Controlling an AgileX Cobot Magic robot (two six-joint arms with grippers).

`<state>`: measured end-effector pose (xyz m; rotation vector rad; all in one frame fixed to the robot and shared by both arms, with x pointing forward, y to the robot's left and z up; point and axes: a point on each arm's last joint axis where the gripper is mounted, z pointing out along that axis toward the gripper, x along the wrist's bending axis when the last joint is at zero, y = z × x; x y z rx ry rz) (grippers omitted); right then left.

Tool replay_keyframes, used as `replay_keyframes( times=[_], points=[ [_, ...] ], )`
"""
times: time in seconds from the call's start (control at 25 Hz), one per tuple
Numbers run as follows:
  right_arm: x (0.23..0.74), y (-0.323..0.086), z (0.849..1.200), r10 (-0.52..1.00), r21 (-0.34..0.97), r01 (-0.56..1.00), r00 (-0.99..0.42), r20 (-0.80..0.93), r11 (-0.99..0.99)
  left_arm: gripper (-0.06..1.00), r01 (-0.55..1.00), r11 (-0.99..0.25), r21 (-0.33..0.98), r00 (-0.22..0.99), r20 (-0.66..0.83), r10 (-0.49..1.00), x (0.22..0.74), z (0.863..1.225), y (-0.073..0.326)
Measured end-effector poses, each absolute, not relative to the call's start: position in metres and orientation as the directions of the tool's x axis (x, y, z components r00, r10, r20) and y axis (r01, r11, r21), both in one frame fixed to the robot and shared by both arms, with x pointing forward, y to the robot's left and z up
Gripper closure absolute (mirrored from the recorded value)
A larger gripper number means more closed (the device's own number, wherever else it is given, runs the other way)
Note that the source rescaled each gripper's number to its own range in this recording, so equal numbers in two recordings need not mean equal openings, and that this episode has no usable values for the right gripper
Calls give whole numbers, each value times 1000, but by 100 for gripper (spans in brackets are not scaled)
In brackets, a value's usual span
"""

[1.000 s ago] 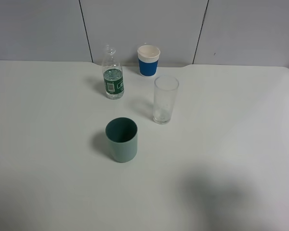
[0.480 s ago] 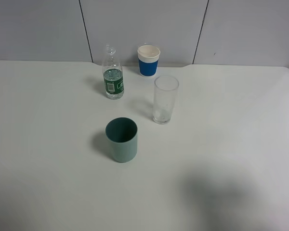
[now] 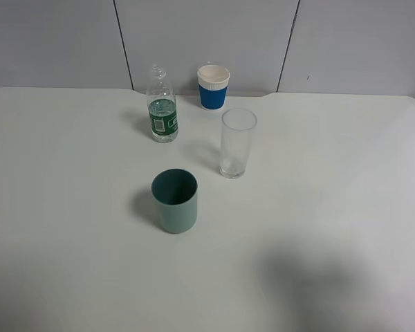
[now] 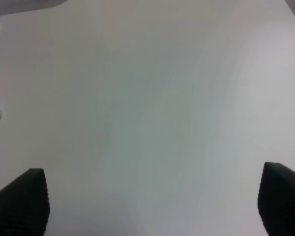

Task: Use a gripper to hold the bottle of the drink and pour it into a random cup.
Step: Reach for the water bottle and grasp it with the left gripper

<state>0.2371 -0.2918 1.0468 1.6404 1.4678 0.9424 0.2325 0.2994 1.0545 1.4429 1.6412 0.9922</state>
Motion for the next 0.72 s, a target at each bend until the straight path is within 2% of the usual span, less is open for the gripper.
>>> replay_keyframes(
  times=[0.72],
  points=[
    [237, -292, 1047, 995, 884, 461, 80, 51, -82, 26, 435, 75, 897, -109, -30, 994, 233, 1055, 299]
  ],
)
